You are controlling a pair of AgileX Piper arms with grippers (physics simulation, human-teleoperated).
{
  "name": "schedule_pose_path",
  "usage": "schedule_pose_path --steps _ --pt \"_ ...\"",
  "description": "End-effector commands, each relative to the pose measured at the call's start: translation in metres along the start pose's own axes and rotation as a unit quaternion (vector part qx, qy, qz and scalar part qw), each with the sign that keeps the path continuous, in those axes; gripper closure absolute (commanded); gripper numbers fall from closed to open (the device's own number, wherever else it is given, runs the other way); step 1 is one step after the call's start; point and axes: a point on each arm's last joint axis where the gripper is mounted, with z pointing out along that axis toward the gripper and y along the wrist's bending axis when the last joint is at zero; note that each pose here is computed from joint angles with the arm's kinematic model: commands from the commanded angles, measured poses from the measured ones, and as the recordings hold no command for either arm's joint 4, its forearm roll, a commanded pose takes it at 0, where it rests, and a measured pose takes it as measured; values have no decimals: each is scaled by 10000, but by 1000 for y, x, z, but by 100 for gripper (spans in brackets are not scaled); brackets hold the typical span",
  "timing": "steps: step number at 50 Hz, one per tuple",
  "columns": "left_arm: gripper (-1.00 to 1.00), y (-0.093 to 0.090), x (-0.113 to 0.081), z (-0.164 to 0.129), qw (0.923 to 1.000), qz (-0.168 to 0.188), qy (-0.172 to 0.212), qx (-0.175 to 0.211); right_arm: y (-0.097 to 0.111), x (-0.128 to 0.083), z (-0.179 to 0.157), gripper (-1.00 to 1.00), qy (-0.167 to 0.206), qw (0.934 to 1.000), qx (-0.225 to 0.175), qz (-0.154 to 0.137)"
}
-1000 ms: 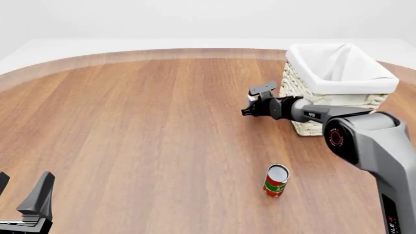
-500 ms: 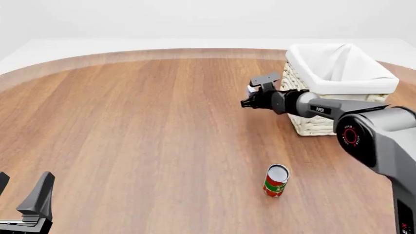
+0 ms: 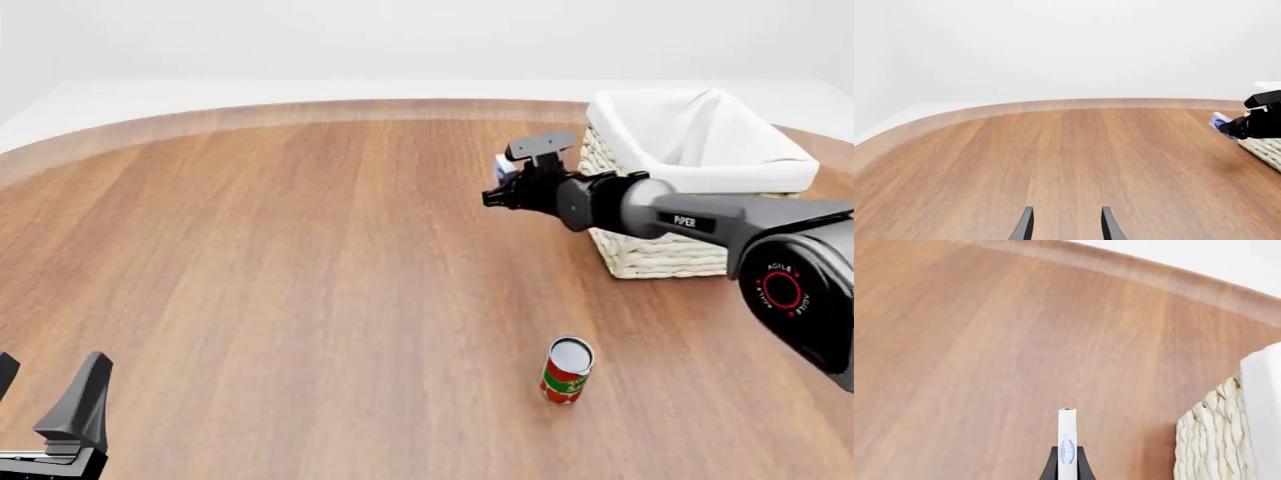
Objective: Pick up the alphabet soup and the cream cheese box, and put them in the basket.
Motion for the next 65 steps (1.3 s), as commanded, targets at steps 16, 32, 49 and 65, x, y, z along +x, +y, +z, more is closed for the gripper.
schedule_pose_path --steps 16,32,49,65 --pt "-100 0 0 0 10000 0 0 0 11 -24 -66 100 -578 9983 -99 -47" --pt "-100 0 0 0 10000 0 0 0 4 -40 -100 100 -861 9963 -23 -67" --pt "-100 0 0 0 10000 0 0 0 -14 -67 -131 100 -1224 9922 205 -84" --pt "-100 0 0 0 10000 0 0 0 -38 -86 -144 100 -1451 9882 487 15"
